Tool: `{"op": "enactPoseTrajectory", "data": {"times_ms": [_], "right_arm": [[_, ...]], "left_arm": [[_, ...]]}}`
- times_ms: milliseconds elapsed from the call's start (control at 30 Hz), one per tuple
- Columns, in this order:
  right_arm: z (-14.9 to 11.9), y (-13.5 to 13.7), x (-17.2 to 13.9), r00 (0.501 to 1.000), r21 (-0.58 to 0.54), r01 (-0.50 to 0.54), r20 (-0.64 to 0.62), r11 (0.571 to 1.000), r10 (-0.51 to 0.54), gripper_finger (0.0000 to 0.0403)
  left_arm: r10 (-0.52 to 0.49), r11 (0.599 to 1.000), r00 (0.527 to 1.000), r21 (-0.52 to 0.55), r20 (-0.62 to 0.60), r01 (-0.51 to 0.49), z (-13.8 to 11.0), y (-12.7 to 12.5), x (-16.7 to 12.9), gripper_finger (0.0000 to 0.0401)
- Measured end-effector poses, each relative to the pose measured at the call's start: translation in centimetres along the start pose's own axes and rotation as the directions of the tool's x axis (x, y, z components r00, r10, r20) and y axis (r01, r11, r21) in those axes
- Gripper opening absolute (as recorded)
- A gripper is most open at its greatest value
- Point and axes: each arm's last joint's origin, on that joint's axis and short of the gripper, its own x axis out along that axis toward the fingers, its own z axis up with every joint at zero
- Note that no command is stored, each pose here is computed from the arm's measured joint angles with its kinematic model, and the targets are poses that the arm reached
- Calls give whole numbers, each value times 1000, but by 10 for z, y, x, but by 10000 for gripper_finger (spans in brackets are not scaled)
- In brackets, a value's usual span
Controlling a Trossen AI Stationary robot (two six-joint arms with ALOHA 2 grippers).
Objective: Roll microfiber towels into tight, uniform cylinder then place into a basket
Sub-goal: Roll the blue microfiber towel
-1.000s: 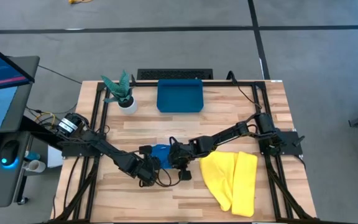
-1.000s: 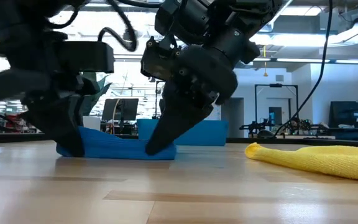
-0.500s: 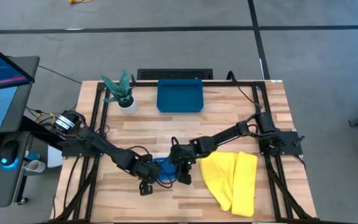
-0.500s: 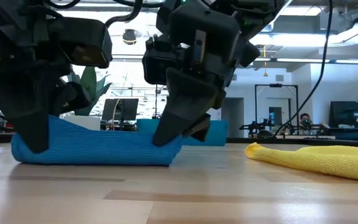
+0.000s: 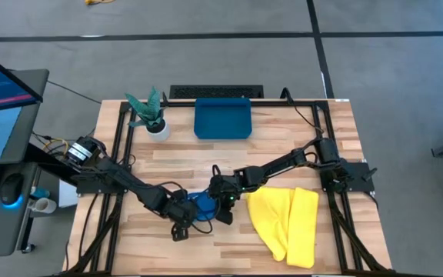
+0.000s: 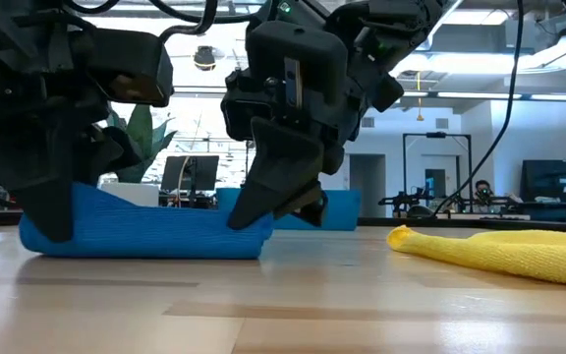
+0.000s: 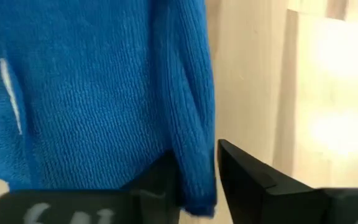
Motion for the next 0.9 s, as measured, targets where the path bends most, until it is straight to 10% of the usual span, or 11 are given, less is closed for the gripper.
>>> {"op": "enactPoseTrajectory", "data": {"times_ms": [533, 900], "right_arm": [[3, -4, -2, 1000, 29, 3, 11, 1000, -3, 23], [3, -3, -3, 1000, 28, 2, 13, 1000, -2, 24]], "left_arm": [[47, 999, 999, -19, 2, -47, -3, 2, -21, 128], [155, 980, 953, 83, 261, -182, -7, -18, -40, 127]]}}
